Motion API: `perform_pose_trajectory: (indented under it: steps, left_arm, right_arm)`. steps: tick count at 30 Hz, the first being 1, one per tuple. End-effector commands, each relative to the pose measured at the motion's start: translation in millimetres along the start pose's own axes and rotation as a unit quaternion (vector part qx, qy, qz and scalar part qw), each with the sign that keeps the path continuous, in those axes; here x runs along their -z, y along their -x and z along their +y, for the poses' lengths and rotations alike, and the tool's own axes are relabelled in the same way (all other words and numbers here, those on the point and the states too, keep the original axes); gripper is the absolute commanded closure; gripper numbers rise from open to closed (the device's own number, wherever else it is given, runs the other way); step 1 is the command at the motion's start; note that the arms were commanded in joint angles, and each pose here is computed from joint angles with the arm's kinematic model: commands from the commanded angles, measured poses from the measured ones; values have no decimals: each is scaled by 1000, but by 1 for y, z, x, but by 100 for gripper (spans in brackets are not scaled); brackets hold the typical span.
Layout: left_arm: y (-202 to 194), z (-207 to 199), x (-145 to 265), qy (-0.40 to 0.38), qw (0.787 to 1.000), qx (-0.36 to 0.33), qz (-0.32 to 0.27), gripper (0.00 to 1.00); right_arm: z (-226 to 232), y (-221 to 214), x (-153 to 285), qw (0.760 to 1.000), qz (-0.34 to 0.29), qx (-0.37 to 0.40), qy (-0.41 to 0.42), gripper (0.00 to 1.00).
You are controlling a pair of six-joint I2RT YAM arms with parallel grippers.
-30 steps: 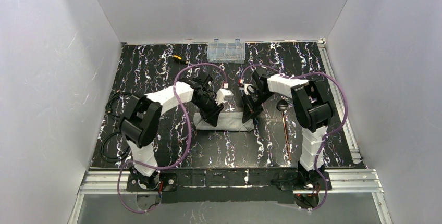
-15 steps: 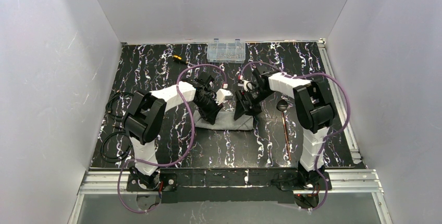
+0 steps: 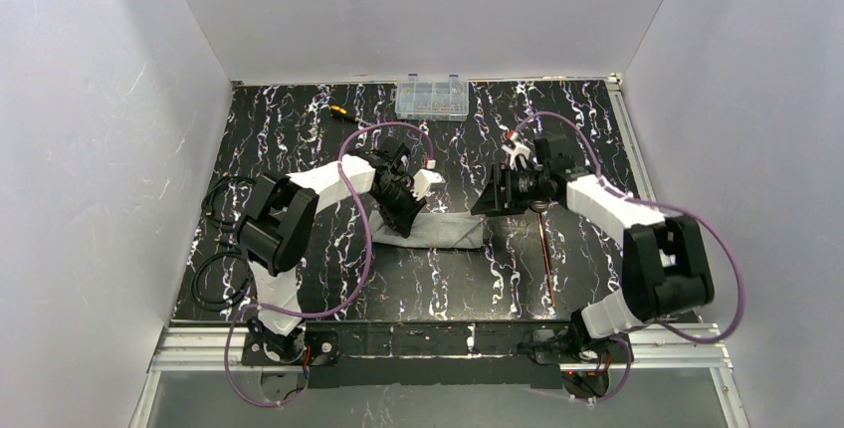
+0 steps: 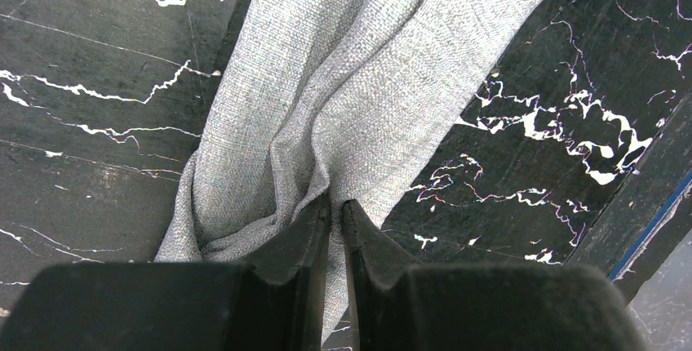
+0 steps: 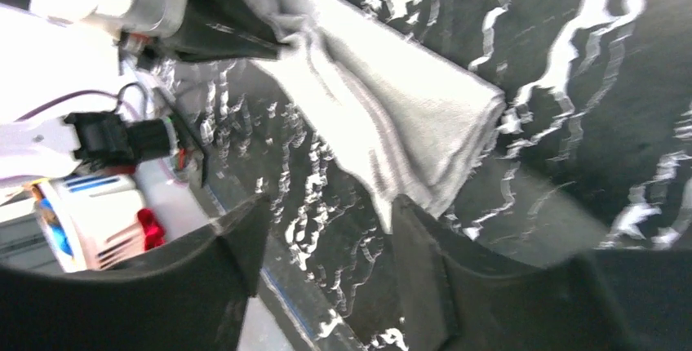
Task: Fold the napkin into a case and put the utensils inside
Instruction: Smooth out the smaller rectangle-folded napkin at the center of the board.
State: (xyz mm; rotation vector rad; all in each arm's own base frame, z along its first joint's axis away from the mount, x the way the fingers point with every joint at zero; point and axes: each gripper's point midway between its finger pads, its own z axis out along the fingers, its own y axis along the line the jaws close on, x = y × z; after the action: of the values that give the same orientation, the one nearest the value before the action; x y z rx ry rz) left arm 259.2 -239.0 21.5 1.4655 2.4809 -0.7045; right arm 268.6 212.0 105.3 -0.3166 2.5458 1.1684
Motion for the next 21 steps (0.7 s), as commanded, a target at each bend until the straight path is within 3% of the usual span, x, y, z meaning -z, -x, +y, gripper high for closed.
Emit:
perform_pose_trajectory:
  steps: [1,5,18,21]
  left_arm:
    - [-24,20,-5,37,998,2,52,90]
    - [-24,22,-5,41,998,2,54,90]
    - [-16,22,4,50,998,-7,42,90]
    - [-5,19,18,57,998,-9,27,80]
  right_arm:
    - [54,7,1,991,-62,-8,118,44]
    - [67,-10,-22,990,-46,1,130,60]
    - [-16,-53,-98,992,47,-103,61,68]
    - [-27,-57,-101,992,49,-111,34,68]
